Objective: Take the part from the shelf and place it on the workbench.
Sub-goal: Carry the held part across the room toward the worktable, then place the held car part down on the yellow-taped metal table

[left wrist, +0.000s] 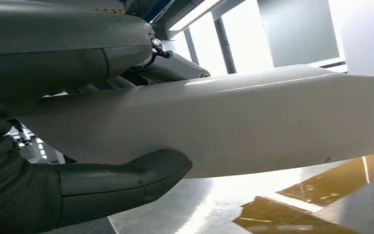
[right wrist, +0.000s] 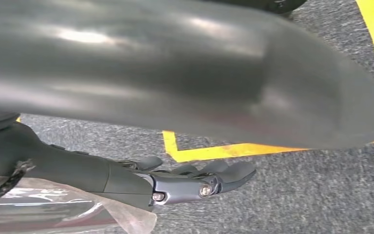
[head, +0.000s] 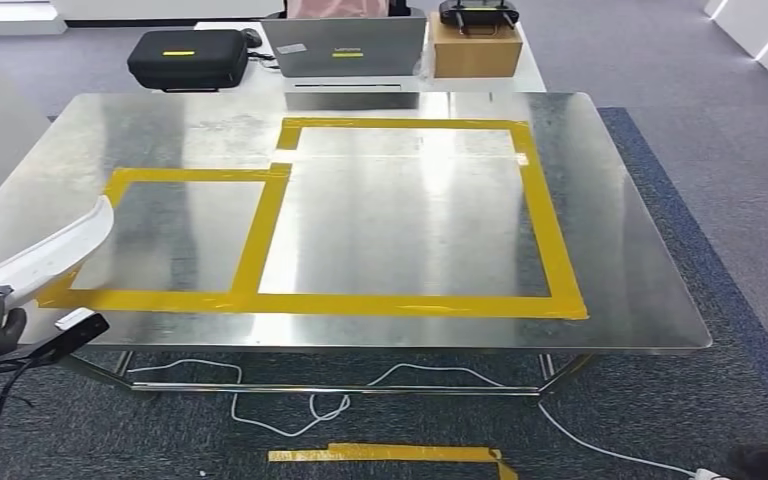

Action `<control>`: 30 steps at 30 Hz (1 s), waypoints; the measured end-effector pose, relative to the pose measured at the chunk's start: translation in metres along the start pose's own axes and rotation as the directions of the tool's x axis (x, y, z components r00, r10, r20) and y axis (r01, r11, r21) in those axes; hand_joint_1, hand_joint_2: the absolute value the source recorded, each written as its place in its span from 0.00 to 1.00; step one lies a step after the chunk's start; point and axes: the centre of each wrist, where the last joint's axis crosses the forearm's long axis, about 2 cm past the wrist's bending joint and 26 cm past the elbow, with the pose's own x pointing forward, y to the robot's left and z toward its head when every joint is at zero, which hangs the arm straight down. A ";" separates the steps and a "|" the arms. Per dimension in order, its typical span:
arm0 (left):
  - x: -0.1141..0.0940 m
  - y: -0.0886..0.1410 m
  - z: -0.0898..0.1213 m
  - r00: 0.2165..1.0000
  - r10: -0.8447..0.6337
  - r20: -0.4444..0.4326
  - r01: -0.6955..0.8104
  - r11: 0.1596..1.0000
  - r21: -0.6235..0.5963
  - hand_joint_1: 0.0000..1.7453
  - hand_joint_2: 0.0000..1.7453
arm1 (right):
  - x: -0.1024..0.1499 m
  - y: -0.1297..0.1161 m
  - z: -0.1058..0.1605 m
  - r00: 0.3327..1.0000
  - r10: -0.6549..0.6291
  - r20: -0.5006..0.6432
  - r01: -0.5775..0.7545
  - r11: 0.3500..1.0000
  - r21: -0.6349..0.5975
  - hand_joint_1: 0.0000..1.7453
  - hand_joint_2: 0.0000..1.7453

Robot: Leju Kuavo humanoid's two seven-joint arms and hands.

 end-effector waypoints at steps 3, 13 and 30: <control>0.001 0.000 0.000 1.000 0.008 0.000 -0.008 1.000 -0.002 1.00 1.00 | 0.000 0.000 0.000 1.000 0.004 -0.001 -0.004 1.000 -0.001 0.00 0.00; 0.021 -0.002 -0.008 0.996 0.086 0.015 -0.086 0.996 -0.003 1.00 1.00 | -0.001 0.001 0.000 1.000 0.027 0.006 -0.027 1.000 -0.003 0.00 0.00; 0.040 -0.005 -0.010 0.989 0.136 0.050 -0.136 0.991 -0.004 1.00 1.00 | -0.001 0.003 -0.001 1.000 0.030 0.006 -0.030 1.000 0.003 0.00 0.00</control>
